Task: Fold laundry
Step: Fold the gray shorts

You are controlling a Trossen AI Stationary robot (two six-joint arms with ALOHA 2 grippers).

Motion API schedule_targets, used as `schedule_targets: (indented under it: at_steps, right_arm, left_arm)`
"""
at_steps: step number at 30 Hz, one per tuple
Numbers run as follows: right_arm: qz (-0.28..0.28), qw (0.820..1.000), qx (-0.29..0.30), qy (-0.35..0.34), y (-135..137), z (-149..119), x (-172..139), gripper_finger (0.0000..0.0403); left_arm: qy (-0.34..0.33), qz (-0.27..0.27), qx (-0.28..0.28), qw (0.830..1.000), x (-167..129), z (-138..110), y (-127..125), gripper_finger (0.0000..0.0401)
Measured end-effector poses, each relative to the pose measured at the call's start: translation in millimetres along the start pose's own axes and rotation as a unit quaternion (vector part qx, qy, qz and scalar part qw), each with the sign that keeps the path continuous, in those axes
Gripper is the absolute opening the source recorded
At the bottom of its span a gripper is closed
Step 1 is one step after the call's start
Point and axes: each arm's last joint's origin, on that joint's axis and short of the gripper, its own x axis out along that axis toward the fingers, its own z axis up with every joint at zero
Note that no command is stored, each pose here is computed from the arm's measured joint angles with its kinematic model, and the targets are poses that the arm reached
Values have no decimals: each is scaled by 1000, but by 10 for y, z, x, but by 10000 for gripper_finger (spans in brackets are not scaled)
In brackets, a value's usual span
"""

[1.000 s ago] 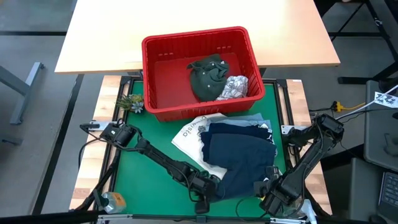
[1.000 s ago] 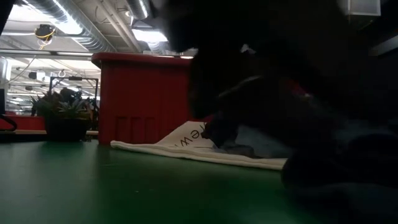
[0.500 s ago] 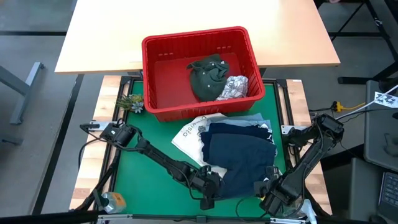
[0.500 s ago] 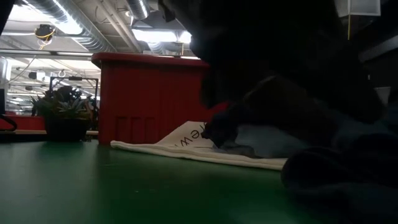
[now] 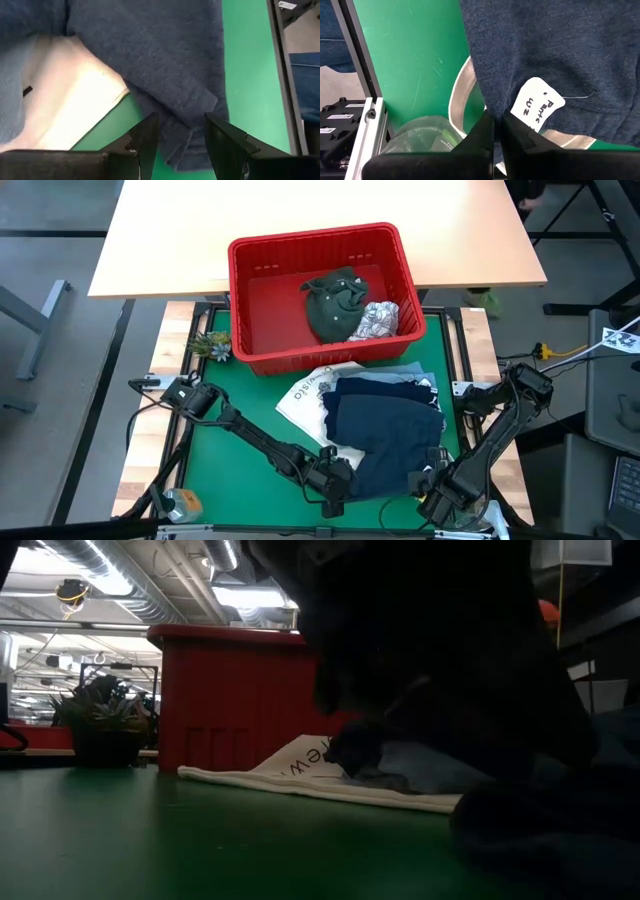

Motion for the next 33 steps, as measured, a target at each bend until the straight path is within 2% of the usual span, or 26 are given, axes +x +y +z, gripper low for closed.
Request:
schedule_targets:
  at_steps: [12,22,26,33]
  right_arm:
    - [0,1000,0,0,0,0,0,13]
    - [0,1000,0,0,0,0,1,13]
    - [0,1000,0,0,0,0,1,12]
    - [0,1000,0,0,0,0,1,13]
  left_arm:
    - [-8,-3,21,1000,81,-76,-51,149]
    - [-33,-14,19,999,102,-42,-76,146]
    - [-36,-16,18,999,102,-35,-76,113]
    - [-32,-13,19,999,104,-40,-68,11]
